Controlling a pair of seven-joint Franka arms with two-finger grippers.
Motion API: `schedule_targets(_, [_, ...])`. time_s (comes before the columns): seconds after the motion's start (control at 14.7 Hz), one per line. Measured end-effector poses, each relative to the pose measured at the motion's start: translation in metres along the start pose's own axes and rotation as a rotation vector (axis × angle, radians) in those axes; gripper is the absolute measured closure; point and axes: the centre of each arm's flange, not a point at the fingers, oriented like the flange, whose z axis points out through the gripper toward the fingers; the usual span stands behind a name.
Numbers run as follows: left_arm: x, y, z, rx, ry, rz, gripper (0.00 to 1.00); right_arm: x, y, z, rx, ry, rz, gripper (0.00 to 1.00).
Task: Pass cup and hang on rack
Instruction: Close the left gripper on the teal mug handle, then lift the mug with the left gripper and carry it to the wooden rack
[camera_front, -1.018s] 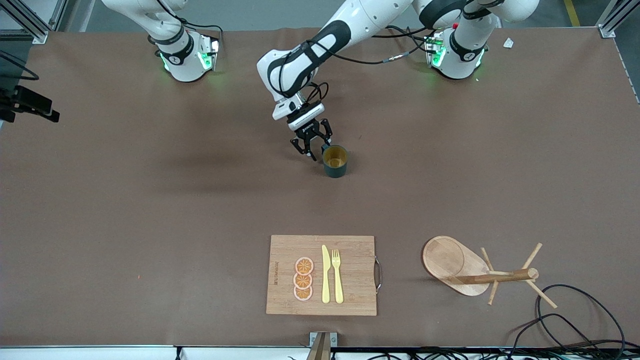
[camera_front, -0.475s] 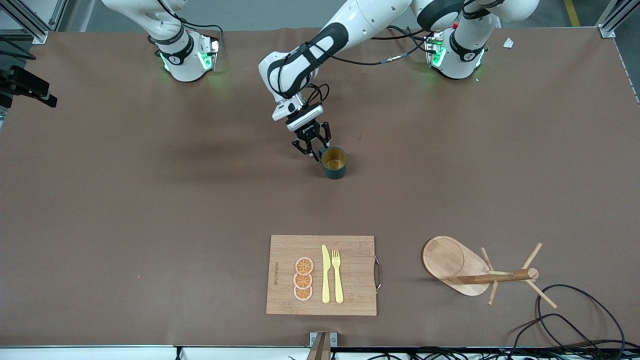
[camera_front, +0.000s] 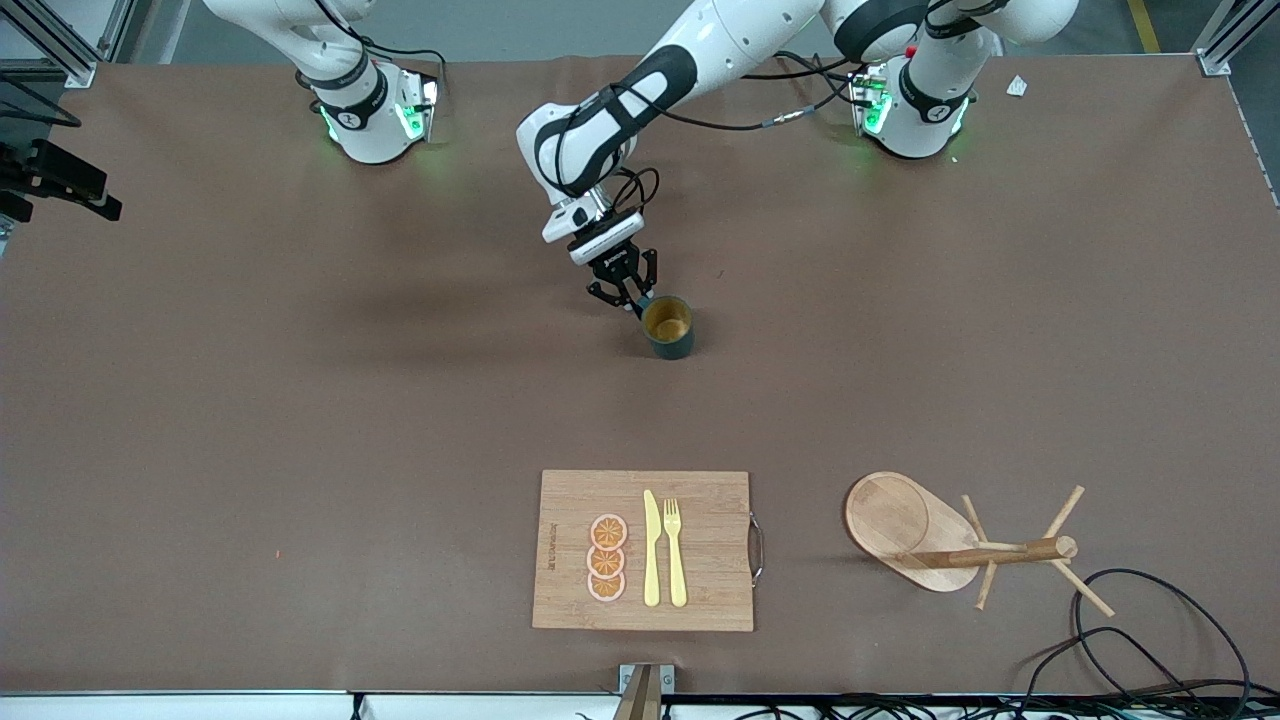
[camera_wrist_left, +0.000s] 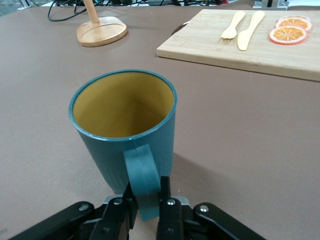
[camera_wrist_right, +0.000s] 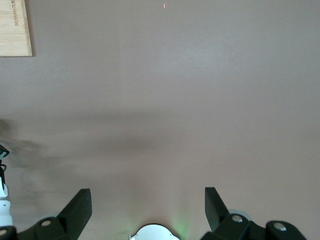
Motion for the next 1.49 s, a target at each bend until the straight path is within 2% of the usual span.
schedule_targets(0.27, [0.018,0.008,-0.005,-0.008,-0.001,0.037,0.80,0.001,-0.007,0.000,-0.003,0.004,-0.017,0.00])
schedule_targets(0.41, [0.046,0.014,-0.007,-0.007,-0.003,0.042,0.80,0.001,-0.008,0.000,-0.004,0.004,-0.019,0.00])
schedule_targets(0.54, [0.085,0.020,-0.009,0.001,-0.033,0.034,0.80,0.001,-0.007,-0.001,-0.005,0.005,-0.019,0.00])
schedule_targets(0.88, [0.213,0.018,-0.009,0.025,-0.179,0.010,0.80,0.001,-0.007,-0.001,-0.005,0.004,-0.019,0.00])
schedule_targets(1.15, [0.319,-0.008,-0.002,0.001,-0.341,-0.011,0.80,0.001,-0.007,0.000,-0.005,0.004,-0.019,0.00])
schedule_targets(1.49, [0.403,-0.047,0.020,-0.017,-0.504,-0.039,0.80,0.001,-0.007,0.000,-0.006,0.004,-0.019,0.00])
